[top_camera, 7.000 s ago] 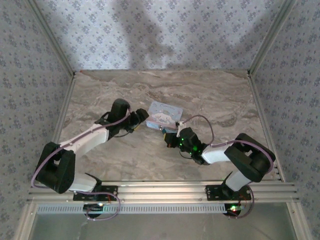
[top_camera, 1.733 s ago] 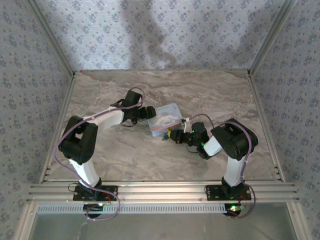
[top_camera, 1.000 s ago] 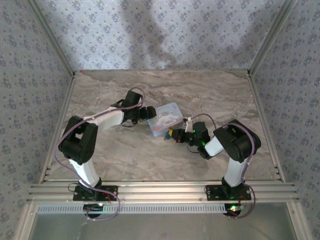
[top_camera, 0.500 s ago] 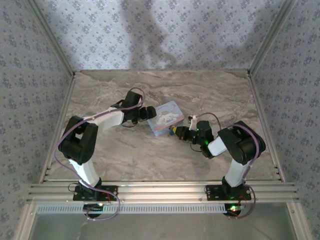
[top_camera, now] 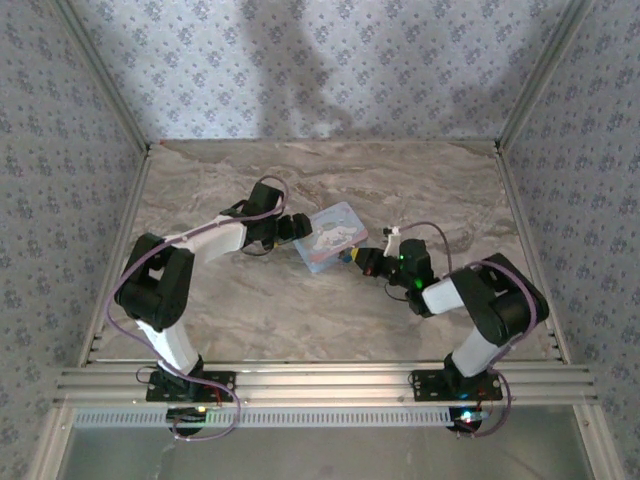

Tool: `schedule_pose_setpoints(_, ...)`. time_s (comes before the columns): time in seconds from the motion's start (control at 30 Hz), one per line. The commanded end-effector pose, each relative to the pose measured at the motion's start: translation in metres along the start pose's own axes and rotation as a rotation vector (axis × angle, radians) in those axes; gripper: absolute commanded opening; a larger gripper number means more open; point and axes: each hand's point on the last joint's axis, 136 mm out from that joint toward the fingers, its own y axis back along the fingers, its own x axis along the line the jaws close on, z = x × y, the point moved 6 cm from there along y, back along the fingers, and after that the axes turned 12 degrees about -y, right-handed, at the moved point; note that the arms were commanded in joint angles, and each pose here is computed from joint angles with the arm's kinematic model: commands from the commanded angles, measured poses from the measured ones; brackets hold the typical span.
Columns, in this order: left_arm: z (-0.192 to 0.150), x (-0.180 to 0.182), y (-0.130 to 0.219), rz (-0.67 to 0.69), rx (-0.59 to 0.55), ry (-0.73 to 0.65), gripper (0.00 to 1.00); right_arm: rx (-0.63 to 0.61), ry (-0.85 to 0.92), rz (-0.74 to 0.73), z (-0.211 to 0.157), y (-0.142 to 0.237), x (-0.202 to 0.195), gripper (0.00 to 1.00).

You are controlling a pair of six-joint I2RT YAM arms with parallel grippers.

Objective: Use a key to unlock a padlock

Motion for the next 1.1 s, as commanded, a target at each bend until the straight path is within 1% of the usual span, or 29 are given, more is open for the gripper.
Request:
schedule_pose_setpoints(0.0,-0.006,0.003,0.014,0.024,0.034,-0.002,0.83,-0.014,0.045,-0.036,0.003,0.010,0.002,0.04)
schedule_pose_setpoints(0.07,0.003,-0.001,0.022,0.007,-0.001,-0.011,0.85,-0.012,0.066,-0.051,0.005,0.016,0.005,0.04)
schedule_pose_setpoints(0.23,0.024,-0.011,0.052,-0.020,-0.112,-0.045,0.97,0.004,0.146,-0.110,0.007,0.037,0.018,0.04)
schedule_pose_setpoints(0.4,0.031,-0.013,0.085,0.007,-0.213,-0.090,0.98,0.030,0.223,-0.153,0.009,0.061,0.040,0.04)
schedule_pose_setpoints(0.57,0.018,-0.011,0.111,0.016,-0.283,-0.134,0.98,0.080,0.254,-0.172,0.002,0.088,0.060,0.05)
schedule_pose_setpoints(0.7,0.004,-0.005,0.126,0.013,-0.329,-0.138,0.98,0.131,0.251,-0.201,-0.008,0.107,0.068,0.05)
schedule_pose_setpoints(0.8,-0.007,-0.003,0.137,-0.006,-0.373,-0.146,0.98,0.178,0.229,-0.243,-0.017,0.119,0.069,0.04)
schedule_pose_setpoints(0.97,-0.022,-0.005,0.159,-0.062,-0.468,-0.195,0.98,0.263,0.163,-0.286,-0.031,0.133,0.072,0.05)
schedule_pose_setpoints(1.07,-0.030,-0.005,0.168,-0.076,-0.490,-0.216,0.98,0.312,0.119,-0.320,-0.040,0.137,0.070,0.04)
